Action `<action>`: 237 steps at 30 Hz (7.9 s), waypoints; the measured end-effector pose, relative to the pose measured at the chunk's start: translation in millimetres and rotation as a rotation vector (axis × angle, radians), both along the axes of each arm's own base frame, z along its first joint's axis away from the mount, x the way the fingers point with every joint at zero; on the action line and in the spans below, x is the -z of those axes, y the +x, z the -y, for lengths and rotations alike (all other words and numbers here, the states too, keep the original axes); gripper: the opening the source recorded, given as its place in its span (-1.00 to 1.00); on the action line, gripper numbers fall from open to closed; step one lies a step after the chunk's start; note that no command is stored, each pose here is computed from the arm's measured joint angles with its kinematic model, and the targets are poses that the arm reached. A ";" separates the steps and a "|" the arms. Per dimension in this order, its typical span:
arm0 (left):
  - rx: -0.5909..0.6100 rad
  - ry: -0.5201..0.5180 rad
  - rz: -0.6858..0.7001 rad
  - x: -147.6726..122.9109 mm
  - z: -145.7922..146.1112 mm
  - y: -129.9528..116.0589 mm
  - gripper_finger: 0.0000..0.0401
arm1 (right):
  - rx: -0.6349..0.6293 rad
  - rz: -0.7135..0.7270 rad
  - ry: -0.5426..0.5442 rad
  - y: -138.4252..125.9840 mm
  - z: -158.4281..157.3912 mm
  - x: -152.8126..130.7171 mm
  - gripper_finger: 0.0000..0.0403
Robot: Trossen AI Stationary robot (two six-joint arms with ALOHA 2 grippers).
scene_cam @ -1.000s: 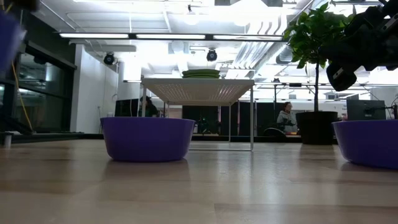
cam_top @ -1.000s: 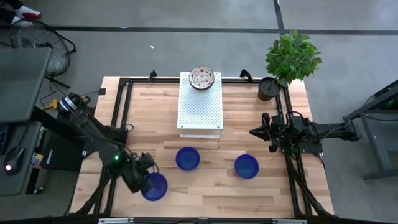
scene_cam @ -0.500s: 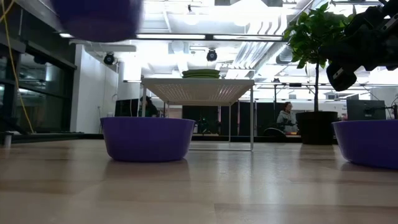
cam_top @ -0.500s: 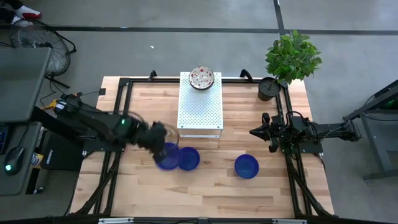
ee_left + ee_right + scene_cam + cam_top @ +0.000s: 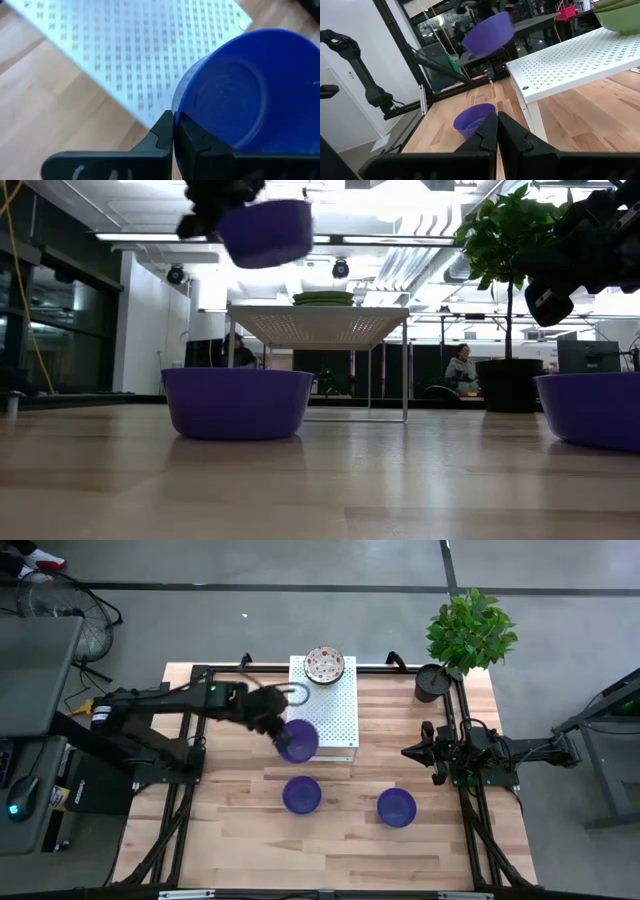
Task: Pick & Place Mini bowls
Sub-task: Put the bottom left violet bowl on the shelf, then stack the left violet bowl on top of the violet bowl on the shelf
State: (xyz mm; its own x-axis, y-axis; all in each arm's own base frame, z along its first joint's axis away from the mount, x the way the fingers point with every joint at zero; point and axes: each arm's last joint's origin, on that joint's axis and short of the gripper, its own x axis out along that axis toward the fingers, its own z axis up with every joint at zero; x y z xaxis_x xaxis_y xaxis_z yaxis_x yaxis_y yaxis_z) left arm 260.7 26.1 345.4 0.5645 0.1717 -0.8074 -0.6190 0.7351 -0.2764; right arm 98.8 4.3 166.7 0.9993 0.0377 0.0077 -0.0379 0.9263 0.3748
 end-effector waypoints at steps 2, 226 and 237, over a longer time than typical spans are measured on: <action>0.002 -0.010 0.018 2.6 -12.2 6.1 -1.00 | 0.000 0.000 0.000 0.0 0.0 -0.1 -1.00; 1.073 0.455 -0.353 25.0 183.6 94.2 -1.00 | 0.000 -0.006 0.000 0.4 0.0 0.4 -1.00; 0.904 0.539 -0.318 -27.8 136.2 100.0 -1.00 | 0.000 -0.006 0.000 0.4 0.0 0.4 -1.00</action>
